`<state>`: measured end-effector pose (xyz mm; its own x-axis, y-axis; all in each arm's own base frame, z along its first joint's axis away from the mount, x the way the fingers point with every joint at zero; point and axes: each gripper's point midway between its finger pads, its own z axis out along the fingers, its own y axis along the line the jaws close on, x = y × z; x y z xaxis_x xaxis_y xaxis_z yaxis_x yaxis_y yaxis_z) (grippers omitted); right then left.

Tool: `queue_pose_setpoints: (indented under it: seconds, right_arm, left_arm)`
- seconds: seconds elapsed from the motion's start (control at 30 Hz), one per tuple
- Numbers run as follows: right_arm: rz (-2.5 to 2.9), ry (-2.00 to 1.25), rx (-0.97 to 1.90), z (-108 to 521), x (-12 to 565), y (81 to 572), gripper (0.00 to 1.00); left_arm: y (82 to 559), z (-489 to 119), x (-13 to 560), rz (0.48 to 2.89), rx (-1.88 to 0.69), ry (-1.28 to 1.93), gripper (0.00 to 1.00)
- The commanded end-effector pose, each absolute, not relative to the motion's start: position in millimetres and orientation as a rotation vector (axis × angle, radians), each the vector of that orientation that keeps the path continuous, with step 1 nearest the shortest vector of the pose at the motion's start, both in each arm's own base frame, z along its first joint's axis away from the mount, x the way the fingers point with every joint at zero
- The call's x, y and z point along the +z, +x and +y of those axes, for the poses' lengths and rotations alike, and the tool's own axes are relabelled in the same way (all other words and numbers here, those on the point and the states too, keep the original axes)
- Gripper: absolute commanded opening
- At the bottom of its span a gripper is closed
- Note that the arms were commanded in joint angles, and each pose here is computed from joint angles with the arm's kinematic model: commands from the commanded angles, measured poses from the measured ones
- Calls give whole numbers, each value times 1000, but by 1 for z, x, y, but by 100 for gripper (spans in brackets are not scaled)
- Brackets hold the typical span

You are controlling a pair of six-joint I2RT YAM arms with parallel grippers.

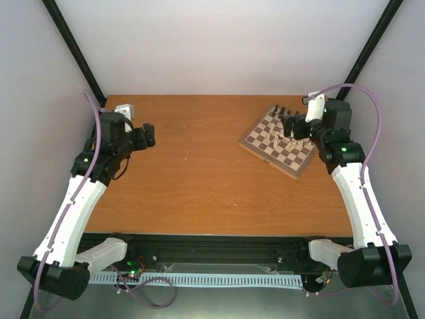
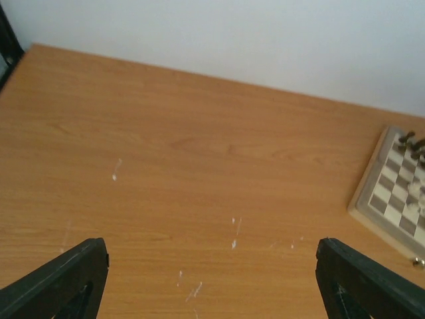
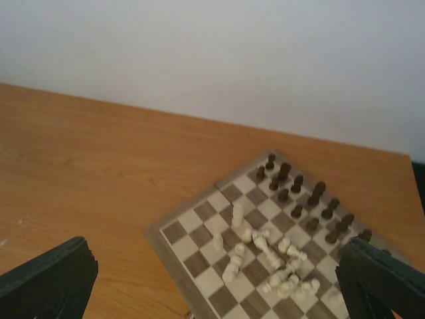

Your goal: Set up the chess pieces on the board

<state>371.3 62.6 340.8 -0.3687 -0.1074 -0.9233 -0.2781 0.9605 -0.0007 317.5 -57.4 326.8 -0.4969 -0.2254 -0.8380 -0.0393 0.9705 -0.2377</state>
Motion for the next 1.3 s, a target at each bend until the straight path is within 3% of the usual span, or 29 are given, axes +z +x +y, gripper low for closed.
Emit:
queue_pose_setpoints:
  seconds: [0.0,0.27,0.5,0.77,0.87,1.03,1.27]
  right_arm:
    - [2005,-240,177,49,312,377,100]
    - [2184,-152,188,6,249,380,100]
    - [2289,33,220,-61,208,375,98]
    - [2454,204,351,-108,135,368,77]
    - [2519,222,430,-111,106,368,73]
    - [2588,260,540,-110,68,367,72]
    - [2594,277,680,-106,41,380,55]
  left_arm:
    - [334,-80,313,2095,-388,-149,87]
    - [355,-140,285,2152,-637,-101,91]
    - [405,-220,249,2233,-855,-90,86]
    - [493,-318,164,2398,-1055,-9,74]
    - [514,-342,126,2438,-1110,10,70]
    - [526,-371,86,2468,-1205,40,68]
    - [525,-400,56,2503,-1268,68,66]
